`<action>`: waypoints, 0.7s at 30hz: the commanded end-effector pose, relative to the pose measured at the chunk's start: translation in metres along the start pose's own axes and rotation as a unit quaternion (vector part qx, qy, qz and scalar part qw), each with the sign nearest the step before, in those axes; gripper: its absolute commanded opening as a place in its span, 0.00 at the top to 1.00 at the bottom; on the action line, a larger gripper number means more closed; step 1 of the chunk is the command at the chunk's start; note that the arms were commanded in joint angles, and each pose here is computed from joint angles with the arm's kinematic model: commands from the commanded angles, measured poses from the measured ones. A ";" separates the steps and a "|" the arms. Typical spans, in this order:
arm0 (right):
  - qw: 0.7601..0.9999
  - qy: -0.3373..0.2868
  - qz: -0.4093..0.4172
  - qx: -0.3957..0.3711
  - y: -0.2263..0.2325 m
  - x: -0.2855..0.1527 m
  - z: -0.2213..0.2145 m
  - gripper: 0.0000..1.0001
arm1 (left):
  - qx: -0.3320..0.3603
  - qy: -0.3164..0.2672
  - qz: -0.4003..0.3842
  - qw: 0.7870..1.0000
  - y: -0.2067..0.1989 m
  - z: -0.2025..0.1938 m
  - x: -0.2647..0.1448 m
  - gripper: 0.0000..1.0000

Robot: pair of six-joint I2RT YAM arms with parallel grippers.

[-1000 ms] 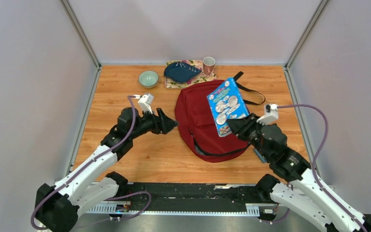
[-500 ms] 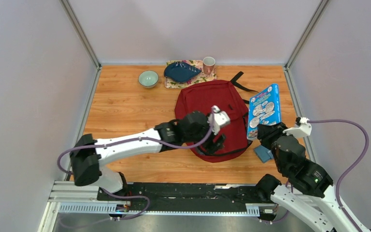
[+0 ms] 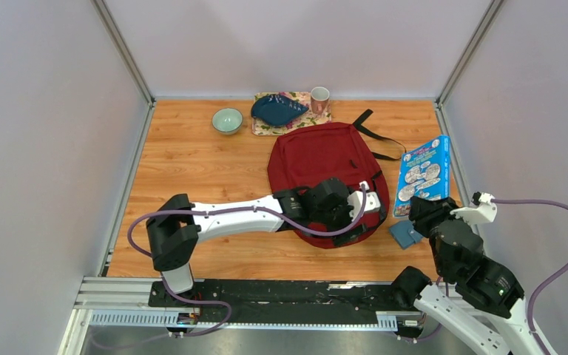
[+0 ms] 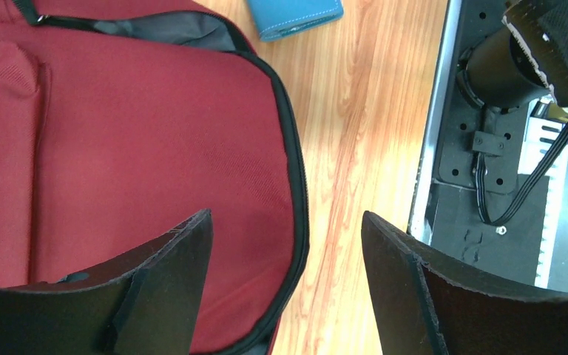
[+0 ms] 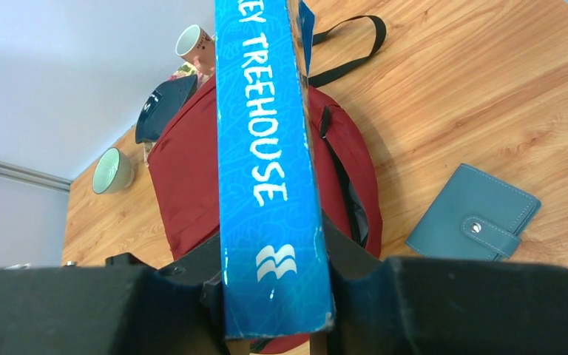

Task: Pack the student bag
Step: Place the book in the student bag.

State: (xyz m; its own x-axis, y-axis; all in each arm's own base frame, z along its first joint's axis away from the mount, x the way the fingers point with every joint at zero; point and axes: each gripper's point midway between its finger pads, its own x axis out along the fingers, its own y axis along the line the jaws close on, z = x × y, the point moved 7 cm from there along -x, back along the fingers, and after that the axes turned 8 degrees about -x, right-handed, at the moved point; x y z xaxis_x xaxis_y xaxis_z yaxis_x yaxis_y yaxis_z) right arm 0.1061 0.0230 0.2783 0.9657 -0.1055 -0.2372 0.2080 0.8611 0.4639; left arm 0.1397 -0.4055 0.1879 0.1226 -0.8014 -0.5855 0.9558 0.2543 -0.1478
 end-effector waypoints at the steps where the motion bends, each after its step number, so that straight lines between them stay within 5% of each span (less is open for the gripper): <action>1: 0.997 -0.050 0.005 0.060 0.004 -0.008 0.028 1.00 | 0.021 -0.015 -0.032 0.999 -0.008 0.016 0.010 0.19; 11: 0.997 -0.042 0.008 0.060 0.006 -0.007 0.025 1.00 | 0.026 0.019 -0.009 0.999 -0.004 0.004 0.034 0.26; 14: 0.997 -0.038 0.009 0.060 0.006 -0.006 0.023 1.00 | 0.027 0.025 0.015 0.999 0.001 0.002 0.037 0.41; 15: 0.997 -0.038 0.010 0.062 0.006 -0.006 0.023 1.00 | 0.027 0.028 0.027 0.999 0.004 0.000 0.038 0.55; 21: 0.998 -0.032 0.007 0.056 0.005 -0.006 0.020 1.00 | 0.030 0.020 0.062 0.997 0.010 0.004 0.032 0.96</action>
State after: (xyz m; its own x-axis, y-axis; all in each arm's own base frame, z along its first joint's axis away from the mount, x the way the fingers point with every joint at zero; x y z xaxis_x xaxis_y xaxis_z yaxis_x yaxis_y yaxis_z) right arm 0.1033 0.0204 0.2744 0.9600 -0.1157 -0.2551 0.2263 0.8573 0.4624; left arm 0.1465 -0.4254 0.1510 0.1504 -0.7297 -0.6670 0.9557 0.2799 -0.0907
